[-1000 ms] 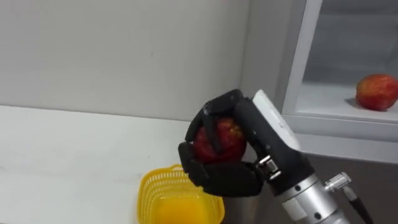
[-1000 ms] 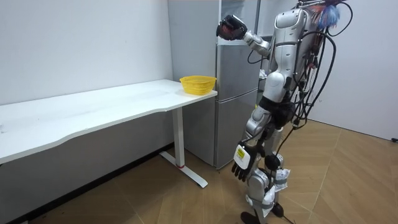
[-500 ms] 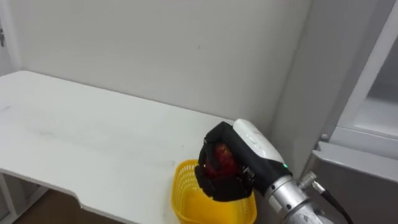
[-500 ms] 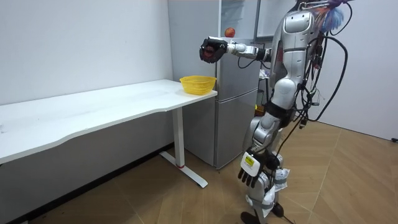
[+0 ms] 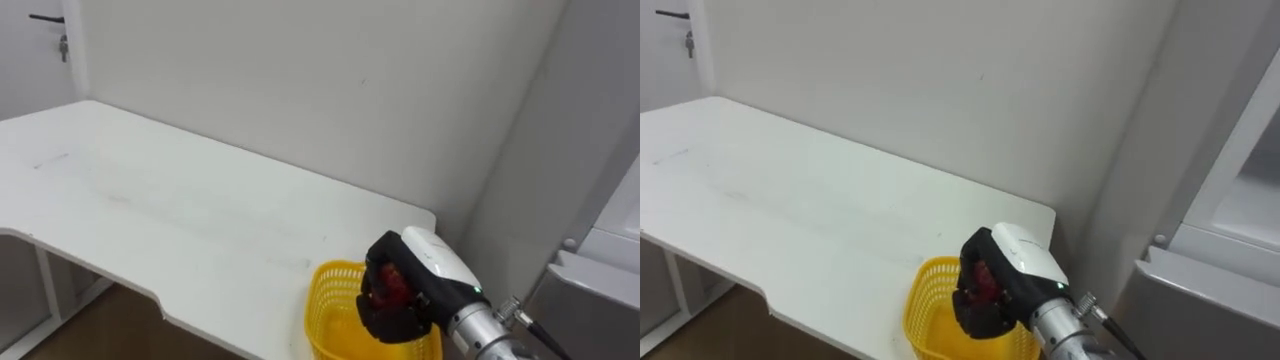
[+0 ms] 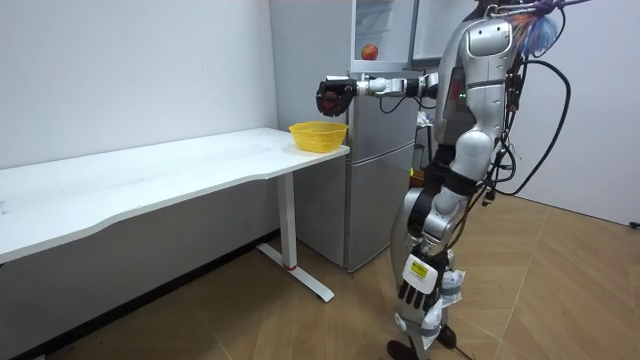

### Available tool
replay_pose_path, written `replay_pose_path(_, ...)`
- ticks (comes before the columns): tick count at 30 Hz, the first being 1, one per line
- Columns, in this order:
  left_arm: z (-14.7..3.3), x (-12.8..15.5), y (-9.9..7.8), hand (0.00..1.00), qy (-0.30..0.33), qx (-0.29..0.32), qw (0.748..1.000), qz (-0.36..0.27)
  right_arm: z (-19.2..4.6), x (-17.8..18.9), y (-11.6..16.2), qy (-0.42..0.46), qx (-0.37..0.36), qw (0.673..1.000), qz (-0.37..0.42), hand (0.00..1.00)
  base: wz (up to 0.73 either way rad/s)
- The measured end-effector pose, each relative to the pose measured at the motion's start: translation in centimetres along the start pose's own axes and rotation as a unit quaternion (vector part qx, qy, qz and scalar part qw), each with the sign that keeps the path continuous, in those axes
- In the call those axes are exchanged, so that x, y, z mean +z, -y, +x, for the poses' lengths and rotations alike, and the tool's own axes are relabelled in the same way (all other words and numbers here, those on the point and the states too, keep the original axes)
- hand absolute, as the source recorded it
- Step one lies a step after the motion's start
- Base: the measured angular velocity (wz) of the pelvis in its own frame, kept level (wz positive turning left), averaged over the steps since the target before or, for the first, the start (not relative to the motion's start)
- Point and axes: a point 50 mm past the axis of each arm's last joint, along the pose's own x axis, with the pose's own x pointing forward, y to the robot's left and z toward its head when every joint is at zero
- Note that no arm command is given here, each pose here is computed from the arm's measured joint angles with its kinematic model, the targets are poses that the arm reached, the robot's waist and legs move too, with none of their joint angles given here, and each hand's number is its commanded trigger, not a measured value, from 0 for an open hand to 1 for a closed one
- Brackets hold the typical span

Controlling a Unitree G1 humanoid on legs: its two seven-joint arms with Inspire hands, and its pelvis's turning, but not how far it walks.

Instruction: Retrieve from the upper fridge

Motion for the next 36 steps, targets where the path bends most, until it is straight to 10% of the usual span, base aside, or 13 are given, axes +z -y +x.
replay_pose_path(3,0.0,0.1,-0.1,0.0,0.002,0.003,1.0,0.001,0.0,-0.5,-0.2,-0.011,-0.004,1.0,0.0,0.89,0.02)
replay_pose_path(4,0.0,0.1,-0.2,0.0,0.002,0.004,1.0,0.002,-0.1,-0.6,-0.2,-0.012,-0.006,1.0,0.0,0.63,0.0)
replay_pose_path(5,-0.1,0.0,-0.2,0.0,0.001,0.004,1.0,0.002,-0.1,-0.7,-0.2,-0.015,-0.008,1.0,0.0,0.0,0.0)
replay_pose_path(36,-0.2,1.1,-0.8,0.0,0.022,0.015,1.0,-0.001,-0.4,-2.8,-1.0,-0.061,-0.002,0.997,0.04,0.0,0.01)
